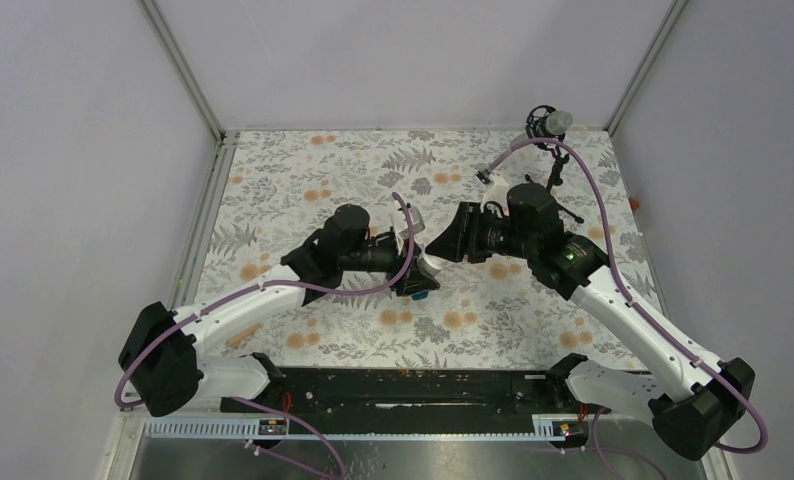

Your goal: Sort the pills into containers

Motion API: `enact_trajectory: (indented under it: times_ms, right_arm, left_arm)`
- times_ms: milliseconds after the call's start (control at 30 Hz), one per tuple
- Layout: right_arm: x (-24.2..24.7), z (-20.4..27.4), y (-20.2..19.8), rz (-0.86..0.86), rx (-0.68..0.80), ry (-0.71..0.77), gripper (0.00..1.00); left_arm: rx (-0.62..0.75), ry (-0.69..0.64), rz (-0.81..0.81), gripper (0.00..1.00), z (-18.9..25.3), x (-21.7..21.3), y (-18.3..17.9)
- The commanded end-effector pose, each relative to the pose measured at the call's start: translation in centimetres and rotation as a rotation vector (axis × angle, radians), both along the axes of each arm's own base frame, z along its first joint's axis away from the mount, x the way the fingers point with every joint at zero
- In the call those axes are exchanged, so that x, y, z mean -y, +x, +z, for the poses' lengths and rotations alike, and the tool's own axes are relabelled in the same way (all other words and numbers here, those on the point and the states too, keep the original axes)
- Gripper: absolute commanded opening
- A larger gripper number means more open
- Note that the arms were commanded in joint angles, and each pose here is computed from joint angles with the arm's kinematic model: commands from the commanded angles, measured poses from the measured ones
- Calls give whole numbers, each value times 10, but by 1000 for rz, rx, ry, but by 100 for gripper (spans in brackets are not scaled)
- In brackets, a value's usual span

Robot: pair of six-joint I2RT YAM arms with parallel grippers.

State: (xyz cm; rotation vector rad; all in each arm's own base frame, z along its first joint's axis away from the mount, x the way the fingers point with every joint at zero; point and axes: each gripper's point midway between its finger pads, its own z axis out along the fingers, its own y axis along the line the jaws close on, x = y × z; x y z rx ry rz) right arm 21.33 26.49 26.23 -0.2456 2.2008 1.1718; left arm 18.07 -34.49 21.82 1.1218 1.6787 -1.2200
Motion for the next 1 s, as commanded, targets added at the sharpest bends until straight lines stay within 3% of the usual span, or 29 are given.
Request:
enact_trajectory:
  times_ms: [0,133,433,733,833,867,967]
  right_arm:
    - [-7,21,-9,24,-17,65,42]
    - [-10,33,-17,114,62,89,28]
    - [-4,55,-66,550,448,115,24]
    - [-1,71,-68,607,599,111,19]
    - [-4,69,-53,531,542,98,27]
    - [-5,65,-44,484,508,81,37]
    - [-10,50,-27,387,389,79,51]
  left_arm:
    - [57,-76,38,0,23,0,8]
    - [40,-75,2,0,21,-2,1]
    - [-9,-45,-202,0,9,-11,-40]
    - [-33,-57,-343,0,11,-18,-64]
    - [-29,-48,-307,0,9,-15,-58]
    - [-24,-48,-281,0,9,-14,-53]
    - [-1,-55,-186,0,11,-9,-36]
